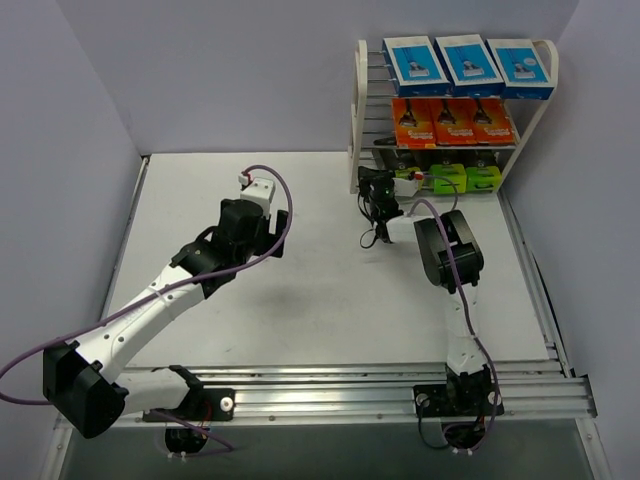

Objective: Place and organize the shaving razors onto the shelf

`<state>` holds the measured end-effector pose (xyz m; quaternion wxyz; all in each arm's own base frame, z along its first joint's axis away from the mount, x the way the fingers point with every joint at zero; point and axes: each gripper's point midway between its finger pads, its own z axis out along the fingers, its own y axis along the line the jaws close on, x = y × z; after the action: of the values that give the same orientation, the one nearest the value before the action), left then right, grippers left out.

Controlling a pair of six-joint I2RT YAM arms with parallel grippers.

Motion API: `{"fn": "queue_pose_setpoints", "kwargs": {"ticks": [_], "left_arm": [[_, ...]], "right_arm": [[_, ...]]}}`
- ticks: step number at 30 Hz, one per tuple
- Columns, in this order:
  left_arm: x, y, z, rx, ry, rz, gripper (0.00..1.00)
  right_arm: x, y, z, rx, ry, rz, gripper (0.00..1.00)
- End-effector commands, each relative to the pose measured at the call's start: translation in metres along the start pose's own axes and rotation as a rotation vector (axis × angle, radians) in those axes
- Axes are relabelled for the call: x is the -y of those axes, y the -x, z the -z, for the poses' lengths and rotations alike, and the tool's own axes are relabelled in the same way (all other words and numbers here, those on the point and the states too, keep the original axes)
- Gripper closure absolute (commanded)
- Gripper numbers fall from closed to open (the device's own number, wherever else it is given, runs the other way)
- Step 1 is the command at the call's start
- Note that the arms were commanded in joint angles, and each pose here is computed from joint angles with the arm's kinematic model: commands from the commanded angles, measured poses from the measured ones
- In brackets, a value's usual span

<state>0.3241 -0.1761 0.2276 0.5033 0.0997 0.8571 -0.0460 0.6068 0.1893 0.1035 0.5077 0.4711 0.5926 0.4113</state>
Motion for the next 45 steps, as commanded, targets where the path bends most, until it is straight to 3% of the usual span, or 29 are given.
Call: {"fn": "queue_pose_setpoints", "kwargs": {"ticks": [1,10,12,19,23,29,45], "left_arm": [[0.003,0.021,0.008,0.057,0.005,-0.005,0.06],[0.008,0.02,0.01,0.059,0.004,-0.029,0.06],[0.009,0.02,0.01,0.059,0.004,-0.03,0.06],[0.012,0.018,0.01,0.053,0.0,-0.036,0.06],[0.014,0.016,0.009,0.047,-0.003,-0.043,0.06],[0.016,0.014,0.008,0.041,0.001,-0.058,0.06],[0.02,0.011,0.006,0.034,0.009,-0.083,0.06]], "right_arm": [[-0.015,0.016,-0.008,0.149,-0.021,0.034,0.87],[-0.002,0.031,-0.015,0.275,-0.08,0.103,0.9],[0.0,0.035,-0.017,0.299,-0.09,0.138,0.85],[-0.005,0.042,-0.031,0.36,-0.105,0.205,0.83],[-0.005,0.044,-0.041,0.383,-0.109,0.232,0.71],[-0.007,0.047,-0.052,0.411,-0.131,0.267,0.63],[0.021,0.068,-0.058,0.426,-0.194,0.307,0.57]]}}
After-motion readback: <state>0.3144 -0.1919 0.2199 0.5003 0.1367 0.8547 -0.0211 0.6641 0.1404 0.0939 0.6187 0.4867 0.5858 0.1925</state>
